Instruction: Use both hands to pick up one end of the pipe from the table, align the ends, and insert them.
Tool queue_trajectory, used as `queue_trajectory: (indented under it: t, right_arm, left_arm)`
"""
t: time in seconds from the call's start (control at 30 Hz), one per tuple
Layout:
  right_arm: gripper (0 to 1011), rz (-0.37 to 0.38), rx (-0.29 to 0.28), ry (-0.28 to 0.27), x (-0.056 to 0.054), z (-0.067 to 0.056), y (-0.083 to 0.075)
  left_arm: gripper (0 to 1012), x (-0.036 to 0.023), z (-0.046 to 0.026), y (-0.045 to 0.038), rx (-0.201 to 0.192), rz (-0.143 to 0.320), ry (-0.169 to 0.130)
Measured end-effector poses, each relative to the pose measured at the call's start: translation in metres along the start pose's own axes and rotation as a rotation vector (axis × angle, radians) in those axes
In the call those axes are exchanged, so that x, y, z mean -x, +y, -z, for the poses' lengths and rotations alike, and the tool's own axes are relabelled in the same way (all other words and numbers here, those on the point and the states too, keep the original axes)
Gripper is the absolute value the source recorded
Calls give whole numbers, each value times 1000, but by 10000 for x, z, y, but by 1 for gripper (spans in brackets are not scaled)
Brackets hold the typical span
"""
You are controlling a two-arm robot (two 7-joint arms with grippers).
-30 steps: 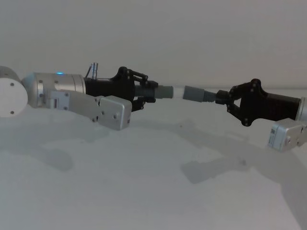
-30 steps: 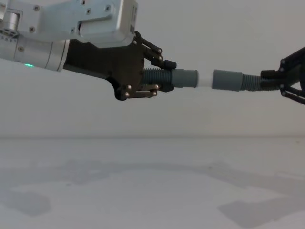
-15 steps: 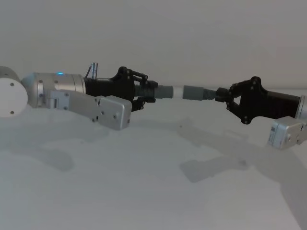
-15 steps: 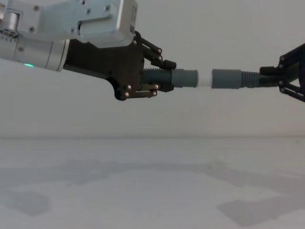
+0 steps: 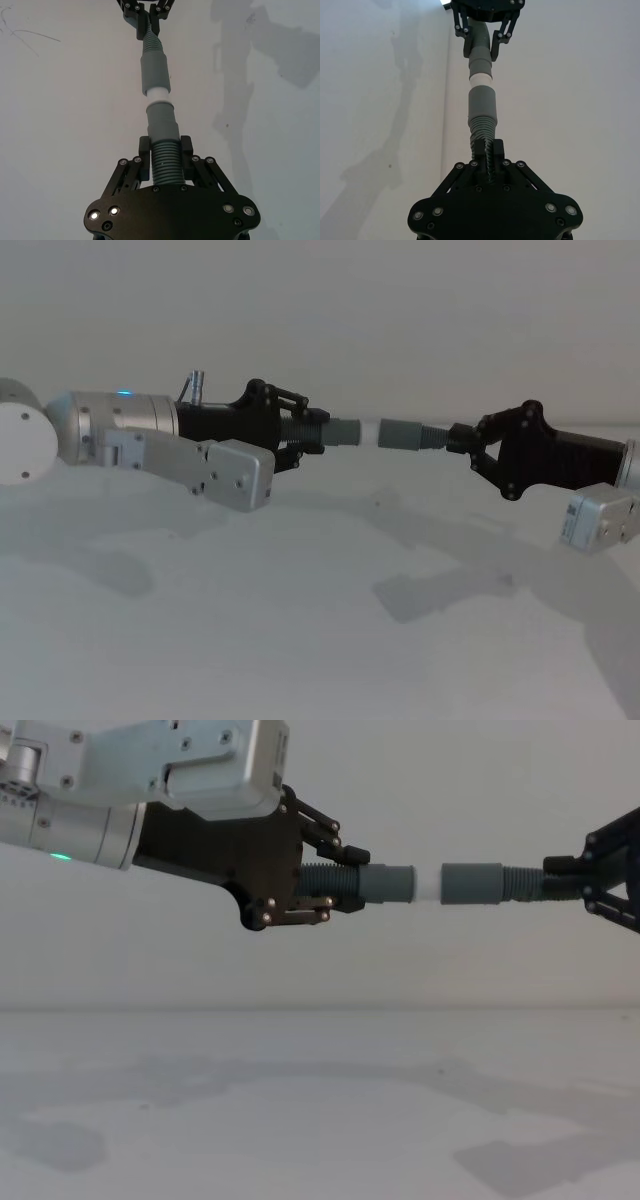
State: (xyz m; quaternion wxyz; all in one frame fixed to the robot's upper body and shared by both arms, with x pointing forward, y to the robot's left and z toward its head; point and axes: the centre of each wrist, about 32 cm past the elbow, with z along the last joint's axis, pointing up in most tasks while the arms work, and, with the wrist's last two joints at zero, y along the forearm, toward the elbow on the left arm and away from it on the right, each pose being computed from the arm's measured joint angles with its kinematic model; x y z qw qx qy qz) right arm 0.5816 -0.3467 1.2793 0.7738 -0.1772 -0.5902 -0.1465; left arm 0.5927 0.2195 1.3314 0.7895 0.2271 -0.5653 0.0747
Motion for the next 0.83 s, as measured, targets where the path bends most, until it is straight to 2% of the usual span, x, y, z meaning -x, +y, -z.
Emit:
queue_trajectory:
  t: [0.83]
  right_arm:
    - [73,2,-7,6,4,-8,1]
  left_arm:
    - [338,0,0,-1,0,0,0]
